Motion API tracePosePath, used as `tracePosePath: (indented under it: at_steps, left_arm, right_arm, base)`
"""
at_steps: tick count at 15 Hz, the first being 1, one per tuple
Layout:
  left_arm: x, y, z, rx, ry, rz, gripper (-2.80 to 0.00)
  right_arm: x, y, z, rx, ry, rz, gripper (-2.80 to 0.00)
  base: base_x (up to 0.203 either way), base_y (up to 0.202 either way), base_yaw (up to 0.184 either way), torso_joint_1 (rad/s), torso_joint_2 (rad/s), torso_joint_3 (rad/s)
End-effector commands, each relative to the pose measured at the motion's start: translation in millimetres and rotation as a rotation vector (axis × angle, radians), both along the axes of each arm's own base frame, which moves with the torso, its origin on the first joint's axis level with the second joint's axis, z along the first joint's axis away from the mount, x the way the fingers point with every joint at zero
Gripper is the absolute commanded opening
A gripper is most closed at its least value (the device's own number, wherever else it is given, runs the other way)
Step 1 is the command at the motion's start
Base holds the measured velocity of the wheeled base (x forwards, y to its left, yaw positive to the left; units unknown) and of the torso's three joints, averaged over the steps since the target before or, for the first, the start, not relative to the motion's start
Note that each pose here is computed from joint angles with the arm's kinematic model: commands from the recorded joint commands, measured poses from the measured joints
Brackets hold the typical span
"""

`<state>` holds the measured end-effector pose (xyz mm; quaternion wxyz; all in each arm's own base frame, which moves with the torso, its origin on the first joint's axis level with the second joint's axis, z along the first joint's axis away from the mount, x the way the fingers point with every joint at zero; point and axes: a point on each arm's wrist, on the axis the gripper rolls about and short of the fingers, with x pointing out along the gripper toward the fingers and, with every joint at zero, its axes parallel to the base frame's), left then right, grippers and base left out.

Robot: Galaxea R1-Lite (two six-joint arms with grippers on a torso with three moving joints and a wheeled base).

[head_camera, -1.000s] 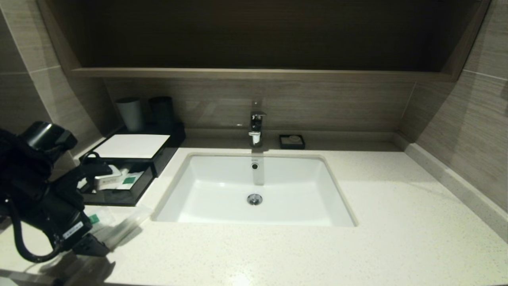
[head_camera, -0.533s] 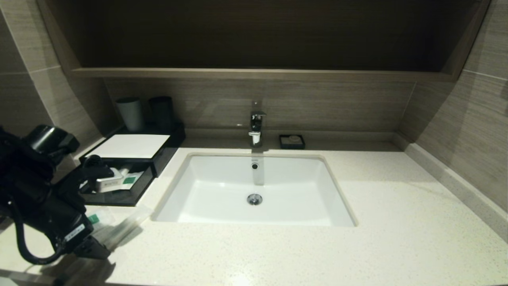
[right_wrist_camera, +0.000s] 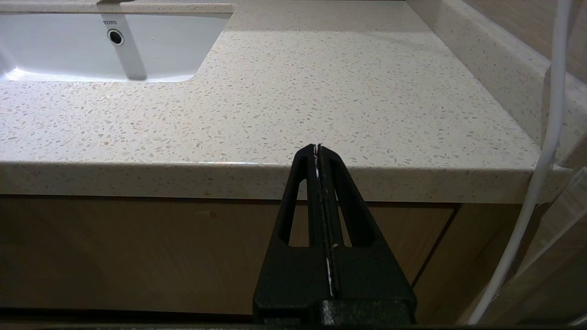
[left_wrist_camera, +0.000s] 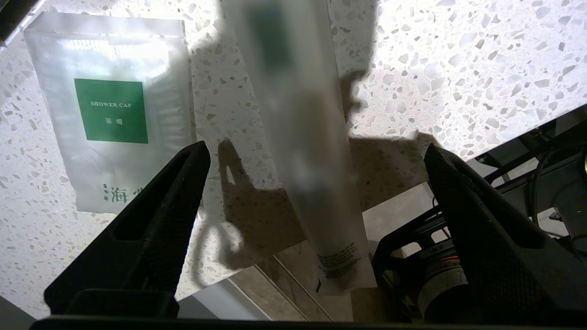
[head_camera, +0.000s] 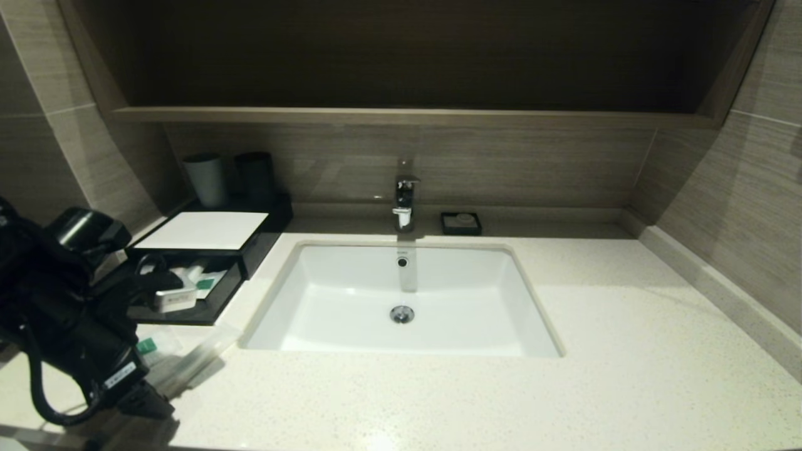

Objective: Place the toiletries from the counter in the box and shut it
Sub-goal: Pick up the bathroom toiletry

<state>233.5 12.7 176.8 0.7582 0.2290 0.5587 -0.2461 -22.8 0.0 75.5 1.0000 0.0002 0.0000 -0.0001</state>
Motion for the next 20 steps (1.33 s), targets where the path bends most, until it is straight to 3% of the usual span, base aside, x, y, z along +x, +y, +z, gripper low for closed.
tracePosePath:
  at_steps: [1,20]
  left_arm:
    - [-1.3,0.0,-0.2,0.000,0.005,-0.004,0.00]
    - [-2.8,2.8,-0.7,-0.005,0.011,0.016,0.00]
  right_arm:
    - [0.0,0.0,0.0,0.000,0.000,0.000,-2.80]
    - [0.0,0.0,0.0,0.000,0.000,0.000,-2.80]
  base:
    - [0.000,0.000,0.000,0.000,0.00,0.000]
    - [0.000,0.000,0.000,0.000,0.00,0.000]
